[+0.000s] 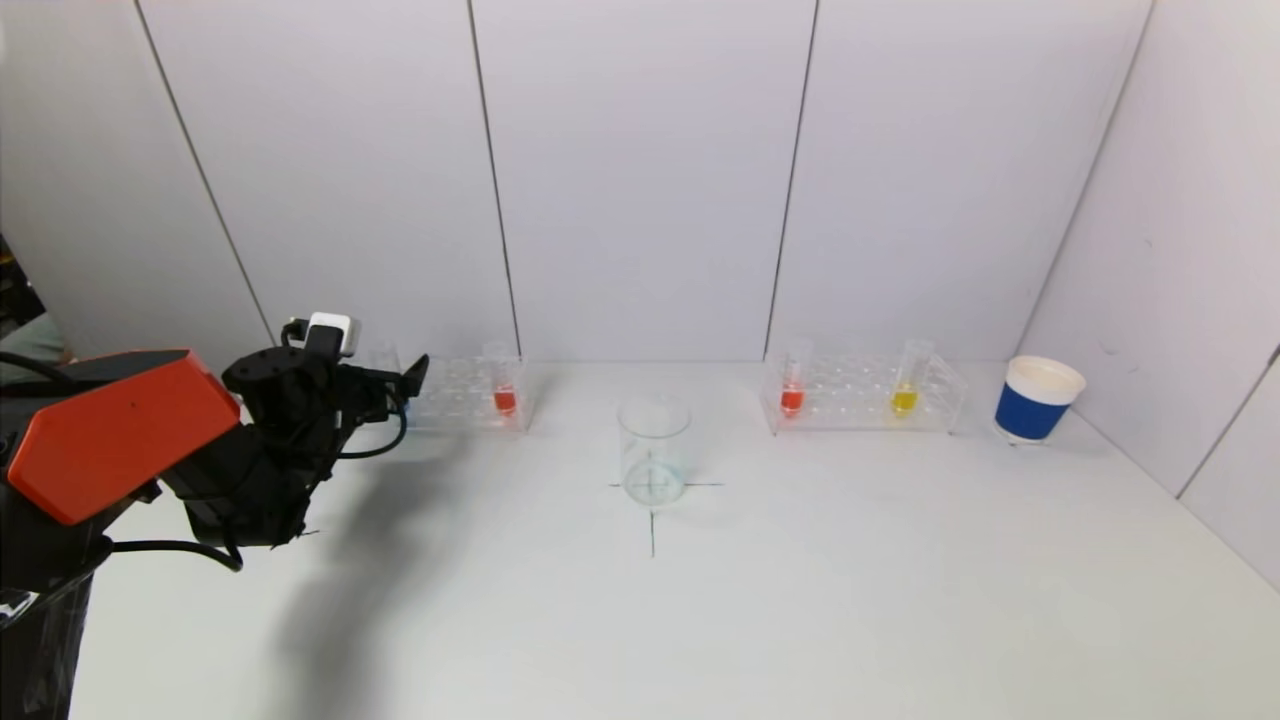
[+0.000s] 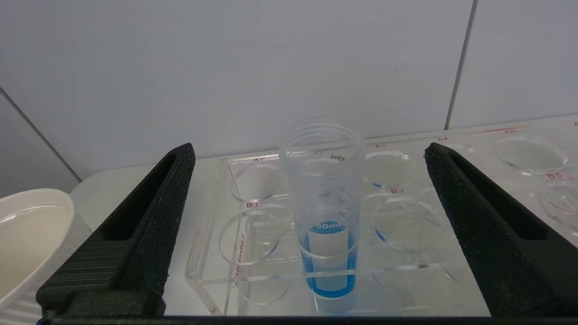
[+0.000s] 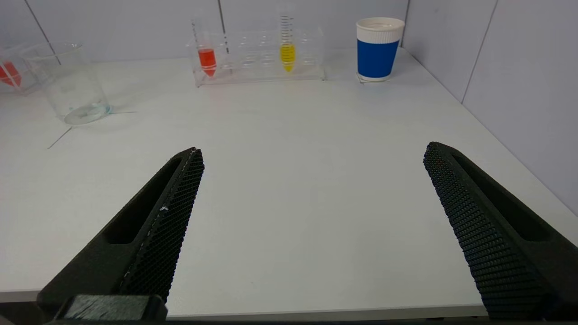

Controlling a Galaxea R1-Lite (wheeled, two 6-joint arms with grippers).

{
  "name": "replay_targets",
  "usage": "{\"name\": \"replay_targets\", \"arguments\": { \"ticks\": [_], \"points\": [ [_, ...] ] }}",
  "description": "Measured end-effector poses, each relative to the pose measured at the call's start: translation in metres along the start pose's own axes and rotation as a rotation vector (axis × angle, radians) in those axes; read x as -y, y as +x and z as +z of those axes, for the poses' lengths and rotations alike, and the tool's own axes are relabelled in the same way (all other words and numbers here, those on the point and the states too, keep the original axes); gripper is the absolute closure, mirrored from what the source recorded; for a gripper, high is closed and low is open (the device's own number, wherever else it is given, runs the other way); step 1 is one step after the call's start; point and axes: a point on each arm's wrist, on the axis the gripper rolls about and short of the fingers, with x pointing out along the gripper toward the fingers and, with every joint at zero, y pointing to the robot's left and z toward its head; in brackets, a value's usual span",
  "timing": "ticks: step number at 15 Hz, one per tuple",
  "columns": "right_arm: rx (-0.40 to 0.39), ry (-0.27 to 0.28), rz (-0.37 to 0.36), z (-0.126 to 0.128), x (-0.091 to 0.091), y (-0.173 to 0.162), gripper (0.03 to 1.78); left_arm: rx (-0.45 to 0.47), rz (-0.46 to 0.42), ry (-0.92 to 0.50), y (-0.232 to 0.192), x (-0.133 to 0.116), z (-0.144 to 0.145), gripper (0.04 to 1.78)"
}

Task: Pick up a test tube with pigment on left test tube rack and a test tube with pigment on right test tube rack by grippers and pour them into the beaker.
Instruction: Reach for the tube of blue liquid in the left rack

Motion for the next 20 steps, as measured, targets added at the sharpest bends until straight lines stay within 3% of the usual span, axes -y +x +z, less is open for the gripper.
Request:
{"name": "replay_targets", "arguments": {
  "ticks": [7,20],
  "points": [
    [0.000,0.000,0.000,0.000,0.000,0.000,0.04,0.045,0.021,0.040,-0.003,0.007,-0.003,0.05],
    [0.000,0.000,0.000,0.000,0.000,0.000,0.04,0.014,0.058,0.045,0.000,0.013,-0.017,0.05]
  ]
}}
